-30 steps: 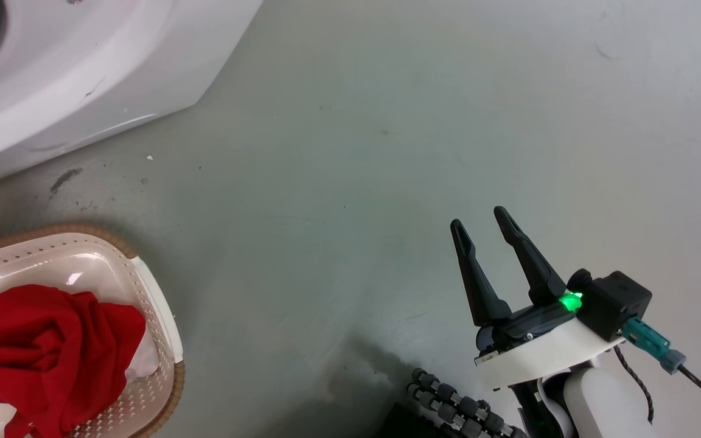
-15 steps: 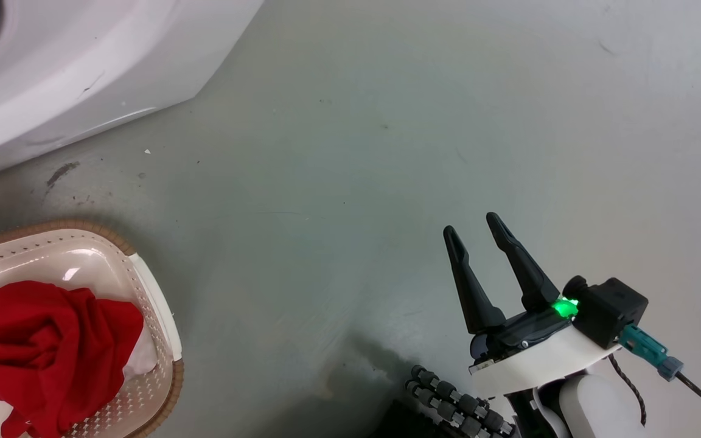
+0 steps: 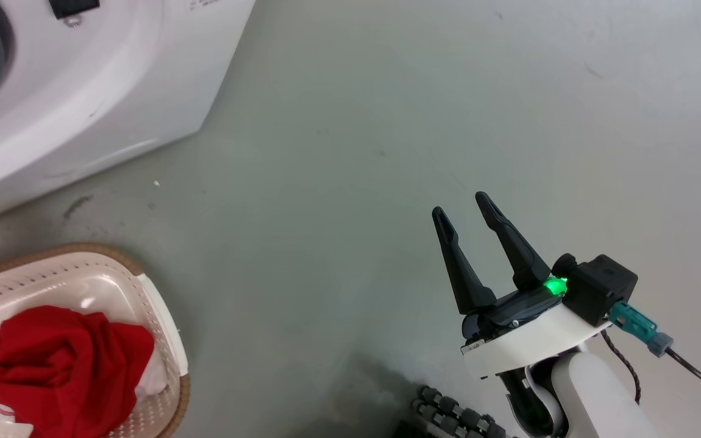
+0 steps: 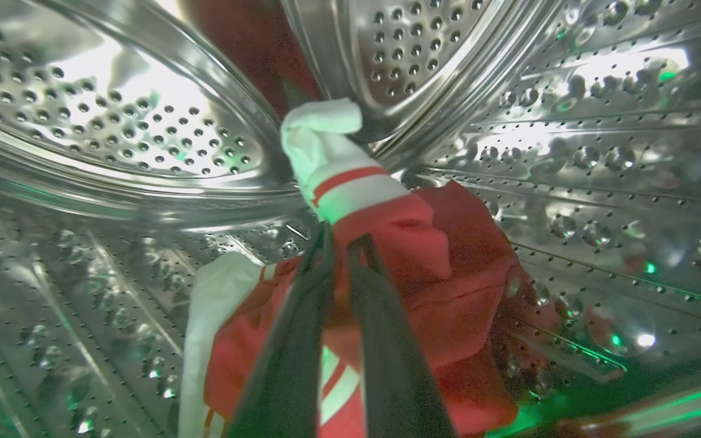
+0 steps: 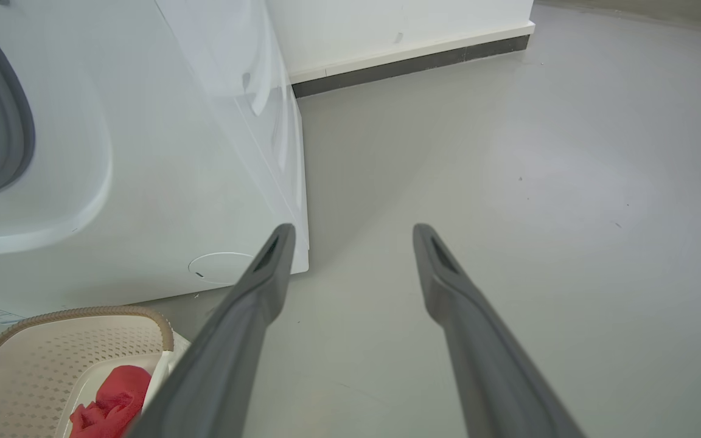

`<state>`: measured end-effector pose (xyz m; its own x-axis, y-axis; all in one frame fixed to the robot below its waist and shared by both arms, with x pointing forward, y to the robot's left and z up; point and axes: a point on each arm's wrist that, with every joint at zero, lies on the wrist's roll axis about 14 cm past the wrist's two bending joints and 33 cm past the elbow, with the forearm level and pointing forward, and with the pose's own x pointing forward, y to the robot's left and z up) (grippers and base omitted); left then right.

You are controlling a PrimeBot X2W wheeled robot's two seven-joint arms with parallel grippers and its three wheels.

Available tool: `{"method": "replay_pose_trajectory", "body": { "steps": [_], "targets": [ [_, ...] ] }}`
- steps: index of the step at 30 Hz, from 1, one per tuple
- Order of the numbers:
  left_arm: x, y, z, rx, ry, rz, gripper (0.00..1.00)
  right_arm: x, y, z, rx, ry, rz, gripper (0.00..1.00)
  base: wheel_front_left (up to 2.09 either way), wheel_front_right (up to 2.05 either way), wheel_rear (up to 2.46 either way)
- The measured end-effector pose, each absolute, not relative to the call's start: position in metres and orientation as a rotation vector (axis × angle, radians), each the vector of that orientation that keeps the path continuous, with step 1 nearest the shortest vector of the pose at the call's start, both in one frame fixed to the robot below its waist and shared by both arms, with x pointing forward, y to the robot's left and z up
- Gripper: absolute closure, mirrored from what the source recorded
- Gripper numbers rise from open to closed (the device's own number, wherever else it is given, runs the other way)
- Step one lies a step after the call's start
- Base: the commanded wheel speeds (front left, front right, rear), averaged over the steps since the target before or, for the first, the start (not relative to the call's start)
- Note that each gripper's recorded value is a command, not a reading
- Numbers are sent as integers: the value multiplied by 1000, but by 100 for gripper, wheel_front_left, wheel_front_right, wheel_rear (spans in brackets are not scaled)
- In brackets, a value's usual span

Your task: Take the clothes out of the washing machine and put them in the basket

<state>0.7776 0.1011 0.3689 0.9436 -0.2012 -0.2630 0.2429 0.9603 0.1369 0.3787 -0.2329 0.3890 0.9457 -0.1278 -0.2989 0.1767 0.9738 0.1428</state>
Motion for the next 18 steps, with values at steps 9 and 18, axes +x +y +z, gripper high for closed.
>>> {"method": "replay_pose_trajectory", "body": {
  "steps": [9,18],
  "targets": [
    [723,88,393,82,164,-248,100,373,-237,420,149,204,-153,0,0,0,0],
    [660,97,437,19,80,-249,100,360,-233,441,147,141,-139,0,0,0,0]
  ]
}}
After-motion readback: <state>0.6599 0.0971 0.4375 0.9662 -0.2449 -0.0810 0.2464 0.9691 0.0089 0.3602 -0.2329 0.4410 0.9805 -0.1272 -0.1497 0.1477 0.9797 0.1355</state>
